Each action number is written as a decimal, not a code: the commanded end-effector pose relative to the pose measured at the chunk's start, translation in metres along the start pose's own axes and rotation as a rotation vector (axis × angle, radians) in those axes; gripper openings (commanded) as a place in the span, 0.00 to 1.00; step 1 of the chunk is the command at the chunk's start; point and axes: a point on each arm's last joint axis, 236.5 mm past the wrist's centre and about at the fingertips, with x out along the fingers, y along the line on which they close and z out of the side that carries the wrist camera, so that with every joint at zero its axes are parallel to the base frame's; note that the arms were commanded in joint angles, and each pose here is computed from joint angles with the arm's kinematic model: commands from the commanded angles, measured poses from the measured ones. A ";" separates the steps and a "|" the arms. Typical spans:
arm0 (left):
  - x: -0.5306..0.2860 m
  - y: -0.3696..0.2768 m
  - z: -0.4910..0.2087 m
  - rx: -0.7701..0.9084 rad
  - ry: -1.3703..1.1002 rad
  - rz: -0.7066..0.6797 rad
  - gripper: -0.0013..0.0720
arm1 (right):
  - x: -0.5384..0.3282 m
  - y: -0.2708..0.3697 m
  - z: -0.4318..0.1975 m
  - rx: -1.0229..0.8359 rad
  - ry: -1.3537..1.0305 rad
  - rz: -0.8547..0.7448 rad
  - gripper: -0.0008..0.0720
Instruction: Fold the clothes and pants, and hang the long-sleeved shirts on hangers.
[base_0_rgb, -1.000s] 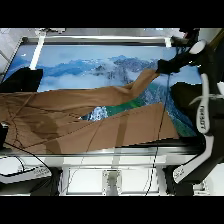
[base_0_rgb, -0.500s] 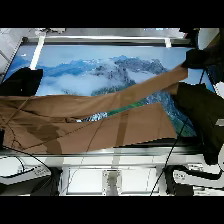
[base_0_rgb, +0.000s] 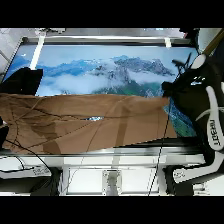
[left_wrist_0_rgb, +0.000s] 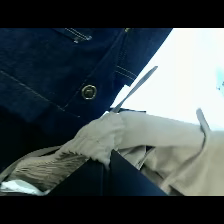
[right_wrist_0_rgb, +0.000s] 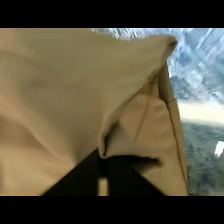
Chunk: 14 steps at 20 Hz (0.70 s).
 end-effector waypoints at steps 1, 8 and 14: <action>0.010 -0.007 -0.003 0.009 0.024 -0.015 0.06 | 0.056 -0.017 -0.011 0.043 0.120 0.000 0.67; 0.010 -0.008 -0.004 0.007 0.029 -0.021 0.06 | 0.029 -0.047 0.077 0.096 -0.250 -0.030 0.67; 0.010 -0.008 -0.004 0.007 0.029 -0.021 0.06 | 0.075 -0.066 0.071 0.098 -0.160 0.011 0.67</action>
